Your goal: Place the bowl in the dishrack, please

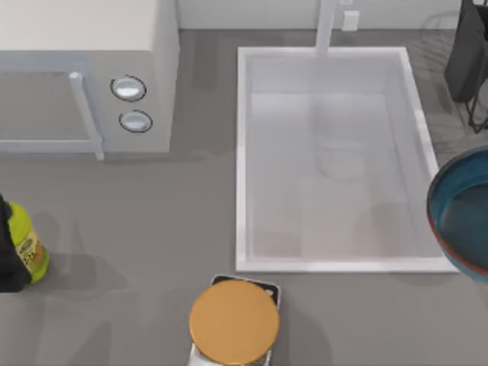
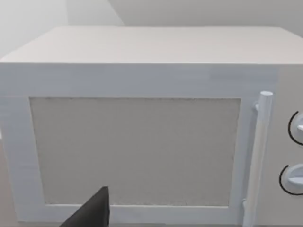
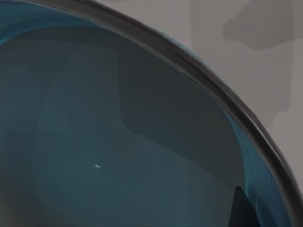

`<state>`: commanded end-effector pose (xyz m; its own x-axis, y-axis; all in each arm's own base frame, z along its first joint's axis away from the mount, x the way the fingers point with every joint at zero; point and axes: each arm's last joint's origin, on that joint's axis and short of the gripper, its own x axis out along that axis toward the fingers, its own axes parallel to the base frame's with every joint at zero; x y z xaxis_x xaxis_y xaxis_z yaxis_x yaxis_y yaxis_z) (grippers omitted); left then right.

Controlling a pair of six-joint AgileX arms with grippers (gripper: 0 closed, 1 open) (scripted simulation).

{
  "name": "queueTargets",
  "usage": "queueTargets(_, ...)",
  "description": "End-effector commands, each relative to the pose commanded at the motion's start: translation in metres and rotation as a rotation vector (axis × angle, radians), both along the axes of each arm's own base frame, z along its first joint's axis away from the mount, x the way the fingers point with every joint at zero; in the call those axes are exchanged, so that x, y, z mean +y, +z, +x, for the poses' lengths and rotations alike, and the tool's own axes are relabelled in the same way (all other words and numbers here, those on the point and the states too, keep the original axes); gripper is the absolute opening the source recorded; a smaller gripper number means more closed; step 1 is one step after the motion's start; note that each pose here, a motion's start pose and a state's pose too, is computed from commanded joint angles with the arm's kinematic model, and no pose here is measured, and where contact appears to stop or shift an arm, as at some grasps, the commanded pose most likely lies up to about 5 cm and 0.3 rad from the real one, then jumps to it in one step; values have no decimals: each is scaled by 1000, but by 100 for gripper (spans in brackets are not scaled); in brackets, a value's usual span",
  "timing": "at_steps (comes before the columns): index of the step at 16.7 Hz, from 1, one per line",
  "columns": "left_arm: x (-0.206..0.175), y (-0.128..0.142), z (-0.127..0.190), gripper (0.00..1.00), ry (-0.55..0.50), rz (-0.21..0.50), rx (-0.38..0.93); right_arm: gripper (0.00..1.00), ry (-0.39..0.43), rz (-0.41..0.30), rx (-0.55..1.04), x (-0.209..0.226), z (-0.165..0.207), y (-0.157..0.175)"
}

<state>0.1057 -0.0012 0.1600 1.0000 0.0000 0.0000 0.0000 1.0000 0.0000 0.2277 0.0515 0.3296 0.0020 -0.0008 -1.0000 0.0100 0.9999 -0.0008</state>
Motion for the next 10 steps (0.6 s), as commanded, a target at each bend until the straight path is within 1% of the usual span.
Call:
queueTargets(3,0,0,0,100,0,0,0,0,-2,8,-8,0,1,-1)
queueTargets(5,0,0,0,100,0,0,0,0,-24,44,-62,-7,3,1)
queueTargets(7,0,0,0,100,0,0,0,0,-61,99,-156,-19,6,4)
queueTargets(10,0,0,0,100,0,0,0,0,-128,188,-371,-45,14,11)
